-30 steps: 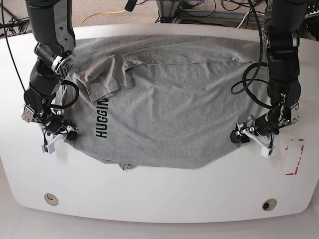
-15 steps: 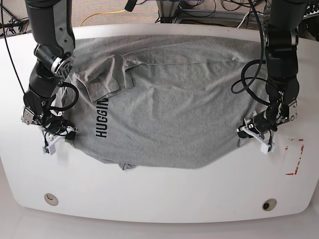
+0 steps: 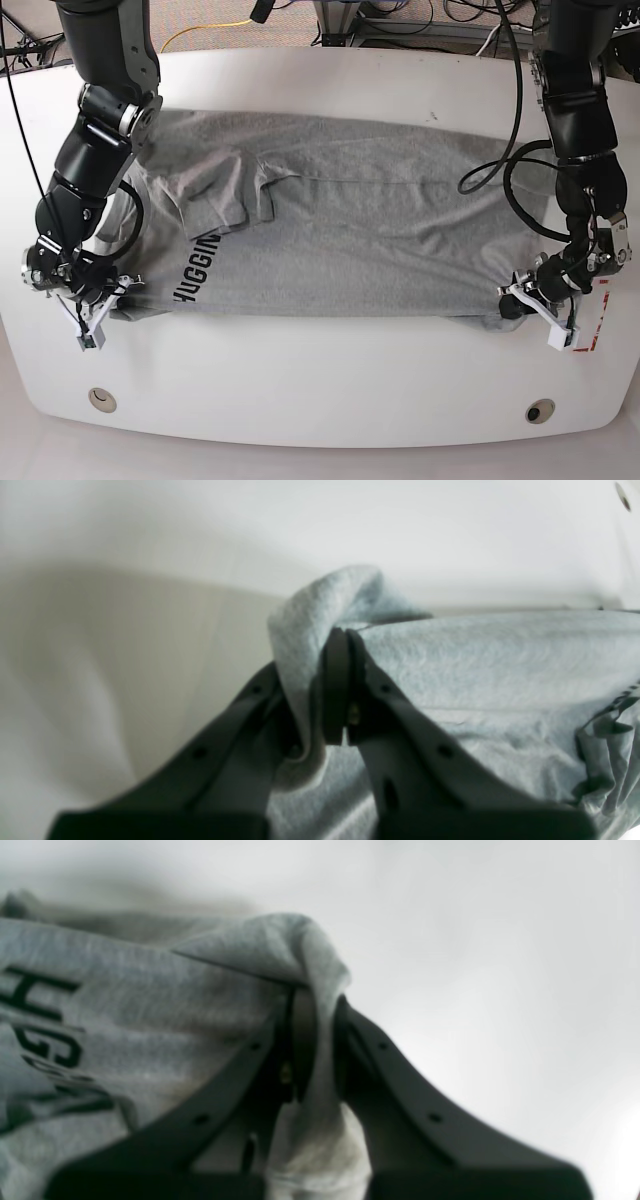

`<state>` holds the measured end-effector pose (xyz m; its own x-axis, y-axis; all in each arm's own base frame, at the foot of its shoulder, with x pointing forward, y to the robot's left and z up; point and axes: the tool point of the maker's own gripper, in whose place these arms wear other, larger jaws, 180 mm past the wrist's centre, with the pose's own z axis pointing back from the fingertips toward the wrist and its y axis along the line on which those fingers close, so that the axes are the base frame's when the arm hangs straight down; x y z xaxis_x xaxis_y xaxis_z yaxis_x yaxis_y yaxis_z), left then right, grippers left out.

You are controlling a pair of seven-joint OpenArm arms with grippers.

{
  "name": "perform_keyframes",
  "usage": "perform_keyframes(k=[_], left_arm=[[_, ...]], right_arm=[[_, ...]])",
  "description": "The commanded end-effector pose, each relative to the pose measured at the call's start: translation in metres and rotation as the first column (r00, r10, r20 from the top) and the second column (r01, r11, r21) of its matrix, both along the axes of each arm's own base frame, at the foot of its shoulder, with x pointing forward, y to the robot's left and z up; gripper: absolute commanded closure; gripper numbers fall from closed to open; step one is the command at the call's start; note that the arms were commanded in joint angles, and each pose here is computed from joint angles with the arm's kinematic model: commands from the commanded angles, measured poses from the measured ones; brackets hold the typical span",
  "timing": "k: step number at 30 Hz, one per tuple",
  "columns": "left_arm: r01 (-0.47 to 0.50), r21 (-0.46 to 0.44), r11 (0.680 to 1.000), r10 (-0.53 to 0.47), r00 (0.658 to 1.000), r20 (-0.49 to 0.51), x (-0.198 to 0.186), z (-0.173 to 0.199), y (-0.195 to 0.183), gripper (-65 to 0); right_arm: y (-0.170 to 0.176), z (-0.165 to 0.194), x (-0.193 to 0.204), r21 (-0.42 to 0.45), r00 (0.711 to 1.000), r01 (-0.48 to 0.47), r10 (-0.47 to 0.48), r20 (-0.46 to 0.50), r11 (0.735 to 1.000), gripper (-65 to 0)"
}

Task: Fold the T-shirt properly
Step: 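Lift the shirt with both grippers and fold it over toward the collar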

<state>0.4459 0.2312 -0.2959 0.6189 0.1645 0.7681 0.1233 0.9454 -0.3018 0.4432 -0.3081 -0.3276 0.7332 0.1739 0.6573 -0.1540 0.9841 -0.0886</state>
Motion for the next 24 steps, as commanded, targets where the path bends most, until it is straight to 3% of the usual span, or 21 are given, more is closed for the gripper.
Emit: perform_keyframes(k=[1, 5, 14, 19, 24], left_arm=[[-0.004, 0.025, 1.000, 0.001, 0.993, 0.119, 0.013, 0.045, 0.005, 0.0], [-0.008, 0.073, 0.997, -0.008, 0.977, 0.213, 0.015, 0.085, 0.013, 0.0], [-0.010, 0.197, 0.980, -0.081, 0.890, 0.449, 0.017, 0.197, 0.009, 0.0], [-0.039, 0.290, 0.956, -0.149, 0.790, 0.595, 0.005, 0.271, 0.009, 0.0], [-0.108, 0.296, 0.949, -0.134, 0.712, 0.689, -0.002, 0.339, 0.023, 0.0]], right_arm=[[-0.014, 0.041, 0.015, -0.069, 0.997, 0.012, -0.006, 0.079, 0.998, 0.0], [-0.013, 0.081, 0.031, -0.122, 0.990, 0.005, 0.012, 0.138, 0.993, 0.0], [-0.019, 0.184, 0.066, -0.253, 0.971, 0.002, 0.058, 0.232, 0.967, 0.0], [-0.024, 0.260, 0.078, -0.326, 0.948, 0.034, 0.073, 0.310, 0.945, 0.0], [-0.027, 0.320, 0.079, -0.375, 0.929, 0.074, 0.073, 0.363, 0.924, 0.0]])
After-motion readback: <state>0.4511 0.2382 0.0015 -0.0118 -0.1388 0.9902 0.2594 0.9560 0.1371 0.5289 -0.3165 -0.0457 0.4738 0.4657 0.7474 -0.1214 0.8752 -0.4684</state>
